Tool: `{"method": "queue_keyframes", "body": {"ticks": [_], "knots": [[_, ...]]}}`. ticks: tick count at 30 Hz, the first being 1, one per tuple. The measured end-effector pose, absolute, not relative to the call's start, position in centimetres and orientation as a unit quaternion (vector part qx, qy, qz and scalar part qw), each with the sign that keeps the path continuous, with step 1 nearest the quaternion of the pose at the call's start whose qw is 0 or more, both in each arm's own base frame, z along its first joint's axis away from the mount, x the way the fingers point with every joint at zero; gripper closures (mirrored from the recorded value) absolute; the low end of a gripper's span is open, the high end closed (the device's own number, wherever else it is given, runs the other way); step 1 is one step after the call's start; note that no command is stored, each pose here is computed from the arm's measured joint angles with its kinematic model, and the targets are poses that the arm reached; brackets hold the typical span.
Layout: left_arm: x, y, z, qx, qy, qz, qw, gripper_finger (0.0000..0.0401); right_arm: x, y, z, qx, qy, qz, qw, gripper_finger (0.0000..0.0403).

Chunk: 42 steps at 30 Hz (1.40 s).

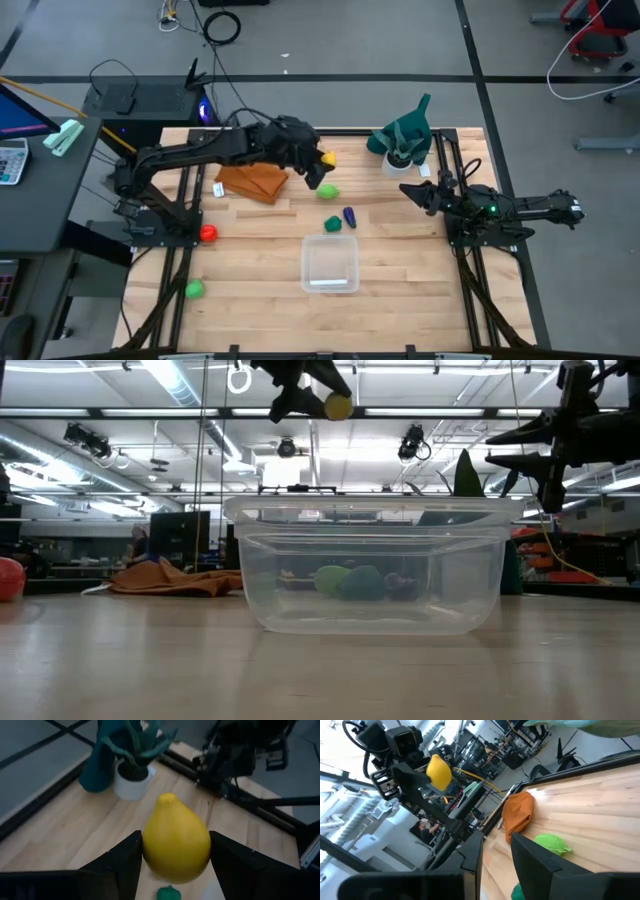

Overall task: Pick and placing Produce into tupperware
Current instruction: Put the lemon into the transparent bin

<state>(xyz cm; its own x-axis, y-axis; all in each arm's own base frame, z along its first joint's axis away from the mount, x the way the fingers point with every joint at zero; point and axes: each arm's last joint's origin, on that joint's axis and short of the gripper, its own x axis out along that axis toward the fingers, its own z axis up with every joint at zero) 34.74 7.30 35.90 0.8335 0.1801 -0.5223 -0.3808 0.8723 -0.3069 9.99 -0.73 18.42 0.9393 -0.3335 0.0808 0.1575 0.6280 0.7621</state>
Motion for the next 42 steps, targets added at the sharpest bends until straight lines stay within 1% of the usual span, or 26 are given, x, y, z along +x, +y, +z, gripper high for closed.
{"method": "queue_keyframes", "body": {"ticks": [6,12,18,24,28,32,36,42], "knots": [[36.6,5.5,33.6,-0.231,0.28,0.139,0.921,0.0192,10.1,-0.6,18.2,0.406,-0.086,-0.113,0.903,0.0334],[38.5,3.1,31.1,-0.261,0.313,0.129,0.904,0.0184,10.1,-0.4,17.9,0.405,-0.058,-0.094,0.908,0.0334],[39.6,0.7,29.3,-0.266,0.341,0.11,0.895,0.0191,10.1,-0.3,17.7,0.408,-0.045,-0.087,0.908,0.0334],[39.6,-1.0,29.2,-0.24,0.352,0.085,0.901,0.0181,10.1,-0.3,17.7,0.422,-0.045,-0.087,0.901,0.0334],[39.5,-2.3,29.2,-0.228,0.362,0.051,0.903,0.019,10.1,-0.3,17.5,0.443,-0.038,-0.083,0.892,0.0334],[39.3,-4.1,29.2,-0.199,0.369,0.016,0.908,0.0191,10.2,-0.1,17.5,0.469,-0.027,-0.058,0.881,0.0334],[39.2,-5.5,29.2,-0.169,0.372,-0.005,0.913,0.0181,10.2,0.1,17.5,0.483,-0.012,-0.03,0.875,0.0334],[39.4,-7.0,28.1,-0.132,0.387,-0.014,0.912,0.0192,10.2,0.3,17.5,0.529,0.011,0.011,0.849,0.0334]]}}
